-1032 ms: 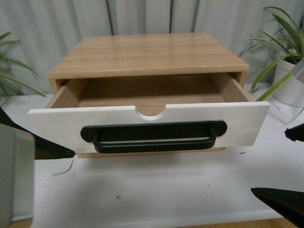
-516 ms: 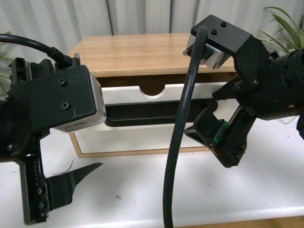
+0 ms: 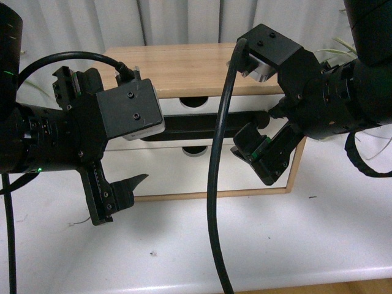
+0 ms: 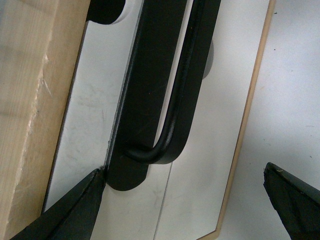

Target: Close drawer sideways

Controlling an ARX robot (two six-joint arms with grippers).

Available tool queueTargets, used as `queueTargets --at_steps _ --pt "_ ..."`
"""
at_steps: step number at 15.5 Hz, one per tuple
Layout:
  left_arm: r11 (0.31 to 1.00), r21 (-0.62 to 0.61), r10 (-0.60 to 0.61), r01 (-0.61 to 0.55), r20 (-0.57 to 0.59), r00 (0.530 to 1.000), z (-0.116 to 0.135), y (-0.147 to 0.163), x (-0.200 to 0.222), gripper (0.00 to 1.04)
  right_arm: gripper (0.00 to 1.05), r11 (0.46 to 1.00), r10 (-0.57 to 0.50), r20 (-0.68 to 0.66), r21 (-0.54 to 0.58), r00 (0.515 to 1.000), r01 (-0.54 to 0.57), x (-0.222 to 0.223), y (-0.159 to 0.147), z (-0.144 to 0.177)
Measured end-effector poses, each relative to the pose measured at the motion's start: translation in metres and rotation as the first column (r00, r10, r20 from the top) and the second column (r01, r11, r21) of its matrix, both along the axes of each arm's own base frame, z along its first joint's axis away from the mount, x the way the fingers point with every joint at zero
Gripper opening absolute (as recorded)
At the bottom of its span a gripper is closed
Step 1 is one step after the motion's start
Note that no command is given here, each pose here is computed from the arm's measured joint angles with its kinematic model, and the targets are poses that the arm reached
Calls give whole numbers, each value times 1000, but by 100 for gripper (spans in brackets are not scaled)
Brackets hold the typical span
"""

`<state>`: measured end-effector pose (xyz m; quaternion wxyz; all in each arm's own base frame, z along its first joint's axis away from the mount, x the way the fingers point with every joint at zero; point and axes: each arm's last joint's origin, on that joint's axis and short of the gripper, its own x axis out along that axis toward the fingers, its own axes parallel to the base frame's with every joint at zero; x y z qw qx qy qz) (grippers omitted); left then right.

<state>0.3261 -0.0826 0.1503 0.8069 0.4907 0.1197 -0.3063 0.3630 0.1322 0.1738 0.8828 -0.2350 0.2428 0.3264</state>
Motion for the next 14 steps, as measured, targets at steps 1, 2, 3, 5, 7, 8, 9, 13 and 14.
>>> queueTargets --at_steps 1,2,3,5,7,8,9,13,14 --pt "1000 -1 1 -1 1 1000 0 0 0 98 98 1000 -4 -1 2 1000 4 0 0 0" --pt "1000 -3 -1 1 0 1000 0 0 0 98 98 1000 -6 1 5 1000 6 0 0 0" --pt "1000 -6 -1 1 0 1000 0 0 0 98 98 1000 -8 4 8 1000 8 -2 -1 0" --pt "999 -38 -10 11 17 1000 9 1 -11 98 98 1000 -12 26 8 1000 12 -17 -6 6" --pt "994 -110 -18 28 92 996 28 6 -44 98 98 999 -32 97 31 995 29 -45 -23 22" --pt "986 -161 -16 36 129 992 35 9 -64 98 98 998 -54 141 47 989 48 -63 -32 29" --pt "965 -264 33 5 138 990 36 20 -103 98 98 990 -128 201 85 971 112 -100 -50 36" --pt "820 -529 289 -219 53 956 29 58 -172 98 98 946 -304 231 185 924 265 -186 -70 30" --pt "757 -599 342 -260 23 940 28 65 -185 98 98 929 -348 234 215 908 300 -204 -72 27"
